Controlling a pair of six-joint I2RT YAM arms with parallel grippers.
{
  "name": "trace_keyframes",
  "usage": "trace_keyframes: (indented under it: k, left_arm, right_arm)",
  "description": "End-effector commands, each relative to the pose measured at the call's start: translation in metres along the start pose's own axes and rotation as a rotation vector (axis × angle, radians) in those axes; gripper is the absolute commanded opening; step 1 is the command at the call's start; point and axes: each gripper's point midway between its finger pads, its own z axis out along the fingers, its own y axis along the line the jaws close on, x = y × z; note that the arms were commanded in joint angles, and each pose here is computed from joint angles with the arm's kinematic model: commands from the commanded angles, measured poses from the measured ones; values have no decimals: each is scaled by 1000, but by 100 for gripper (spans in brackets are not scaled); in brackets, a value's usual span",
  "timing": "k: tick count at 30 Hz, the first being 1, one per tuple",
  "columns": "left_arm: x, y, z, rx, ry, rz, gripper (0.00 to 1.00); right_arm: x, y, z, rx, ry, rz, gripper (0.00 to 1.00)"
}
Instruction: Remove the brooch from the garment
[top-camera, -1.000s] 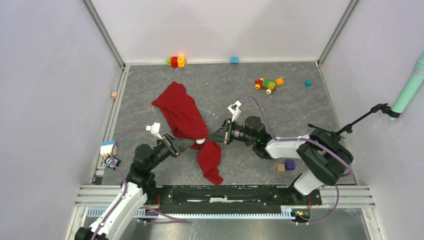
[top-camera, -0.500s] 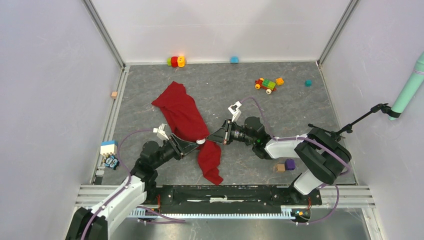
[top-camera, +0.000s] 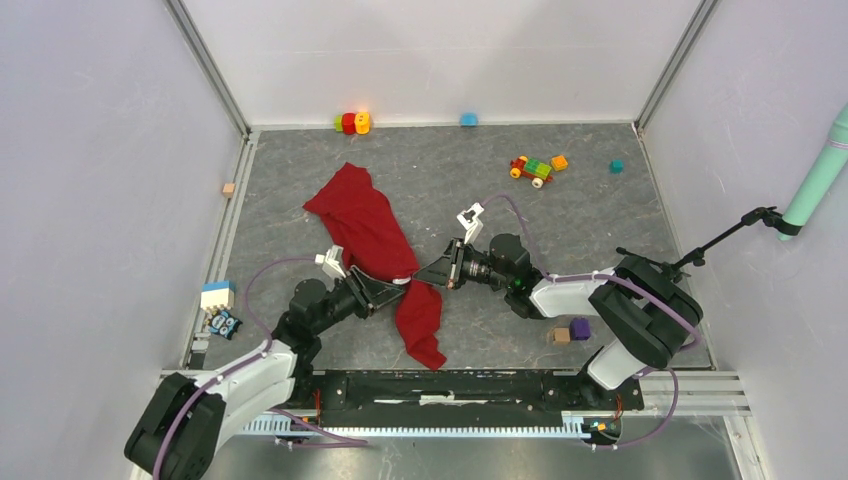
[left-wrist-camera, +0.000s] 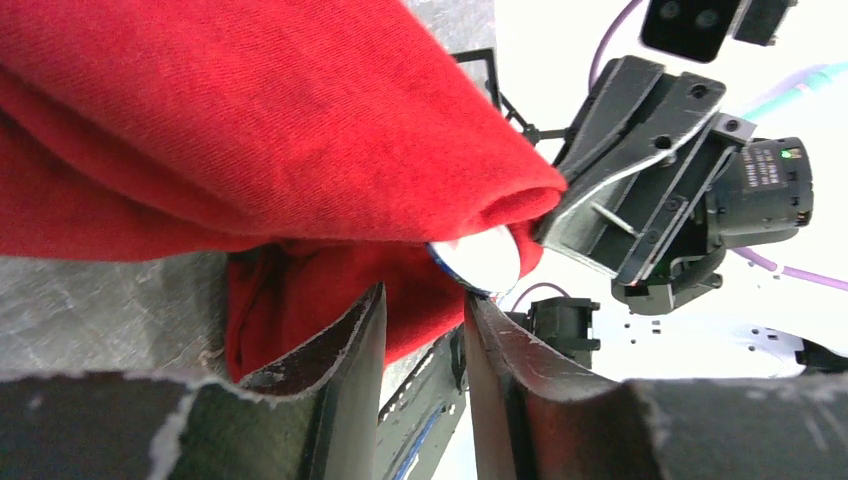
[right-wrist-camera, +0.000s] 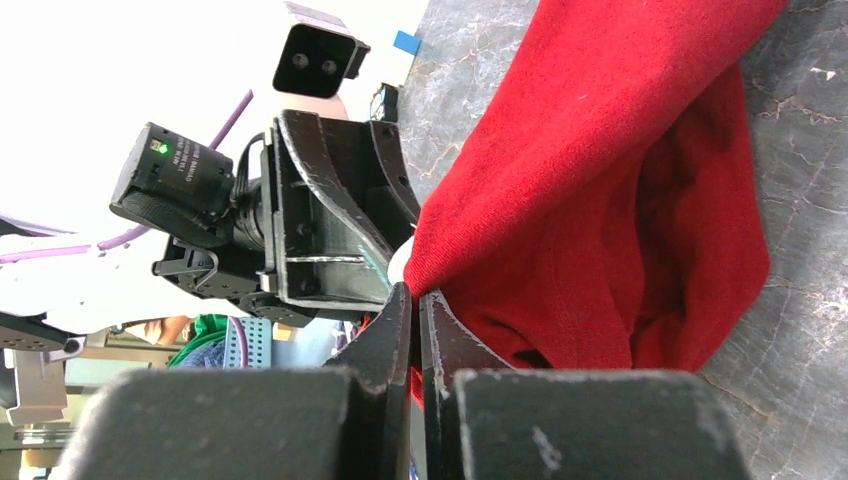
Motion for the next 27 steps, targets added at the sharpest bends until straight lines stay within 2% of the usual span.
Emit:
trace_keyframes:
  k: [1,9,11,13,15,18,27]
  left_arm:
    - [-7,-14,-4,72,-53,-7,38]
    - [-11,-13,-12,34,-90,-5,36]
    - [-18,-22,-11,43,-107,1,42]
    - [-25,-35,-9,60,-120,4,53]
    - [-32,-46,-5,75,-129,-3,57]
    - [-42,-62,1,125,-149,-45,57]
    - [-52,-63,10,151,-190,-148,52]
  right_arm:
    - [-9,8,-1,-30,-39,-25,0]
    - [-33,-1,7,-4,-71,-53,0]
    - [-41,2,11,-8,-80,-64,0]
    - [-51,8,15,-18,-97,-75,0]
    - [-59,13,16,-22,-118,-84,0]
    - [-68,16,16,-15,-146,-92,0]
    - [-72,21,14,-30,-161,-86,0]
